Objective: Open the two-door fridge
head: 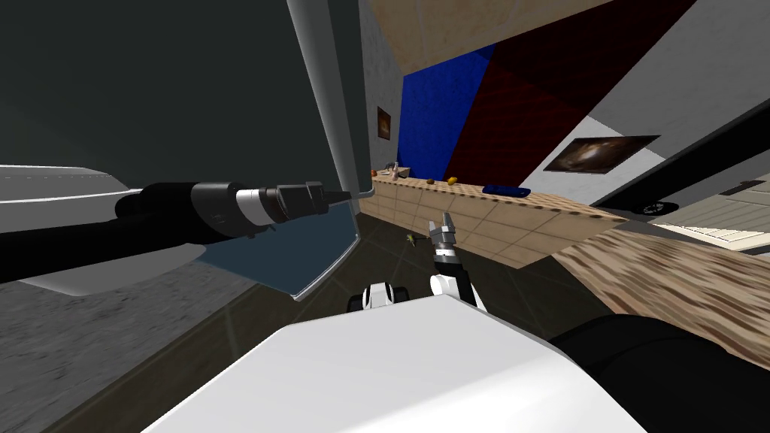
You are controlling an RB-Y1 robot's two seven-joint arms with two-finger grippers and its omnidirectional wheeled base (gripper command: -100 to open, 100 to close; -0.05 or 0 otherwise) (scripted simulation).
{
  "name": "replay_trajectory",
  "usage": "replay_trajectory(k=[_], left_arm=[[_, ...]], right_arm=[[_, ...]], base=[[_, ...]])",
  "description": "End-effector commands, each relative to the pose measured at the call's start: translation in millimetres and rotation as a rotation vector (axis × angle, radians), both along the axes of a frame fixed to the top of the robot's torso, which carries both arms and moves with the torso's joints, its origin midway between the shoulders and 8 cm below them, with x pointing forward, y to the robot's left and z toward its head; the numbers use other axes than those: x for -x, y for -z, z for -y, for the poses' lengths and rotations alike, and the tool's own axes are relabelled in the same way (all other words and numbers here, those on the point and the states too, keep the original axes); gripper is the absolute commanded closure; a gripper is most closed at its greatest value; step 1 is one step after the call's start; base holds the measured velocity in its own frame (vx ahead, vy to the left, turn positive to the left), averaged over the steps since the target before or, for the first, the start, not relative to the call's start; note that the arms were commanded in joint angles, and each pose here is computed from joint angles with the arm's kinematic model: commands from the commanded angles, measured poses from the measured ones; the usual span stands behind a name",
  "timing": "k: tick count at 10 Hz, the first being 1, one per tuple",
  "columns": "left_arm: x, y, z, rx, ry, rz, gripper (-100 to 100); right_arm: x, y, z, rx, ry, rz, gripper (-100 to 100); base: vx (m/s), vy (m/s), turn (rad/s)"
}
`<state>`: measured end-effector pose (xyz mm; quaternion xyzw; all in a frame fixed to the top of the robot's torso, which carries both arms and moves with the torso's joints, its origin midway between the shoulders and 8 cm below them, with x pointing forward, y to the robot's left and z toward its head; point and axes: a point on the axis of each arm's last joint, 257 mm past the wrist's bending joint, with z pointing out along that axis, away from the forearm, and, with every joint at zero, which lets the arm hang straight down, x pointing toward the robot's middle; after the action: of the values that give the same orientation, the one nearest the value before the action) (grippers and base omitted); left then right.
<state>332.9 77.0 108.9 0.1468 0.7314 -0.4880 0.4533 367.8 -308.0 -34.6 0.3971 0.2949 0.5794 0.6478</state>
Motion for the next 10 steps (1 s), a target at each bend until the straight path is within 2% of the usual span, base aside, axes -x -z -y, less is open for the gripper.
replay_trajectory(k=[1,2,3,5,6,8,9,10], left_arm=[[0.3,-4.3,-0.5,0.001,0.008,0.012,100],[0.3,-4.3,-0.5,0.001,0.008,0.012,100],[0.1,-2.1,-1.2,-0.009,0.034,0.007,100],[0.7,-4.3,-0.7,-0.01,0.036,0.013,100],[-0.4,-4.7,-0.7,-0.019,0.059,0.016,100],[1.5,-4.5,0.0,-0.017,0.067,0.015,100],[0.9,-4.6,0.4,-0.022,0.093,0.016,100],[2.3,-3.2,0.7,-0.02,0.099,0.01,100]], right_arm=[[0.0,0.1,0.0,0.0,0.0,0.0,0],[0.1,0.1,0.0,0.0,0.0,0.0,0],[0.1,0.1,0.1,0.0,0.0,0.0,0],[0.0,0.0,0.0,0.0,0.0,0.0,0],[0.0,0.1,0.0,0.0,0.0,0.0,0],[0.0,0.0,0.0,0.0,0.0,0.0,0],[0.0,0.1,0.0,0.0,0.0,0.0,0],[0.0,0.0,0.0,0.0,0.0,0.0,0]], base=[[-0.021,0.009,-0.001],[0.009,-0.005,0.008],[-0.091,0.012,-0.019],[-0.107,0.049,-0.021],[-0.125,0.033,-0.022],[-0.102,0.043,-0.007],[-0.121,0.049,-0.024],[-0.135,0.054,-0.014]])
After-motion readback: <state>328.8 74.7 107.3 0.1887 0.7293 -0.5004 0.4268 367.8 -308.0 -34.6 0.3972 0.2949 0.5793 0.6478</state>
